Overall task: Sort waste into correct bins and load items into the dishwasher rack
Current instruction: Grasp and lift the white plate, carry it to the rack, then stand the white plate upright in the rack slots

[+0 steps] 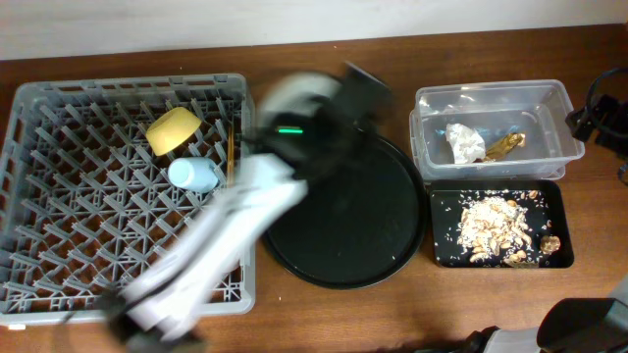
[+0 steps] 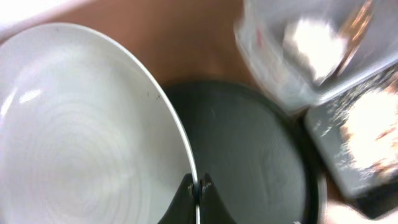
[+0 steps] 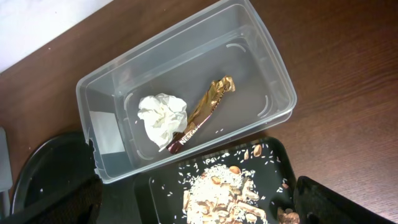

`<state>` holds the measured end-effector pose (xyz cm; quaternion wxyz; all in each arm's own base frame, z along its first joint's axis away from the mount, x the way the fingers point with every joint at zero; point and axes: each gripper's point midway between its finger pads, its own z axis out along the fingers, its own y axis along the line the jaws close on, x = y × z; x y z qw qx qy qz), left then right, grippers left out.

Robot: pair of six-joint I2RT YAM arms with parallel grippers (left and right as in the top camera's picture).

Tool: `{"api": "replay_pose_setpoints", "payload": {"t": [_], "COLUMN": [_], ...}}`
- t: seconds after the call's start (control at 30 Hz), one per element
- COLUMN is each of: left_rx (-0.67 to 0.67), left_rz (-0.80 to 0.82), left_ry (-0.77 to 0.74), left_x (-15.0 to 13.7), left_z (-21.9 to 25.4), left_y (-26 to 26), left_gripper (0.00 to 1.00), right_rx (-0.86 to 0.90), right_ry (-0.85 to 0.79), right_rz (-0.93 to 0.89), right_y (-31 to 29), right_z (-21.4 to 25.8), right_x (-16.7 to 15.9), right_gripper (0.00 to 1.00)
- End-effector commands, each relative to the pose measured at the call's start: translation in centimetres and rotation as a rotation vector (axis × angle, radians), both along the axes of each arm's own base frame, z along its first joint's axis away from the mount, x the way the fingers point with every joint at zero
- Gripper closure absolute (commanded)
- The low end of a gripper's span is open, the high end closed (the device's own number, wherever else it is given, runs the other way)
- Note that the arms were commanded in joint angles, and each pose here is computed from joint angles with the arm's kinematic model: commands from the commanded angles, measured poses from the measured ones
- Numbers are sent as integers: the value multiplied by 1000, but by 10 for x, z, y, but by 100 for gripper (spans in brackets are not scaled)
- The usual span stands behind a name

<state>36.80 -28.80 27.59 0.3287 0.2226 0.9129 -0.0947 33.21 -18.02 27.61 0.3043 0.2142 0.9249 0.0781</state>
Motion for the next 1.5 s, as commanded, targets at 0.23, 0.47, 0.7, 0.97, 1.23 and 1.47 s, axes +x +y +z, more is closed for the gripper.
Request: {"api": "replay_pose_setpoints", "payload": {"t": [0.23,0.47,0.7,0.97,1.23,1.47], "left_rx": [-755,-1104,-1155,-1144,-1113,-1134], "left_rz": [-109,-254,-173,-76,-5,56], "left_ry": [210,279,415,482,495,554], "left_x": [9,28,57,75,76,74], "left_z": [91,92,40,-1,-11,-14], "left_y": [158,192,198,213,227,231], "left_gripper": [100,100,100,100,99,99], "right_rx": [-3,-3,-3,-3,-3,-3], "right_ry": [3,3,3,3,3,3], "right_rz": [-6,-6,-6,-6,-6,-6], "right_y": [-2,-2,-2,-2,-2,-2], "right_z": [0,0,0,0,0,0], "right_x": [0,0,0,0,0,0], "right_gripper": [1,1,1,1,1,1]}}
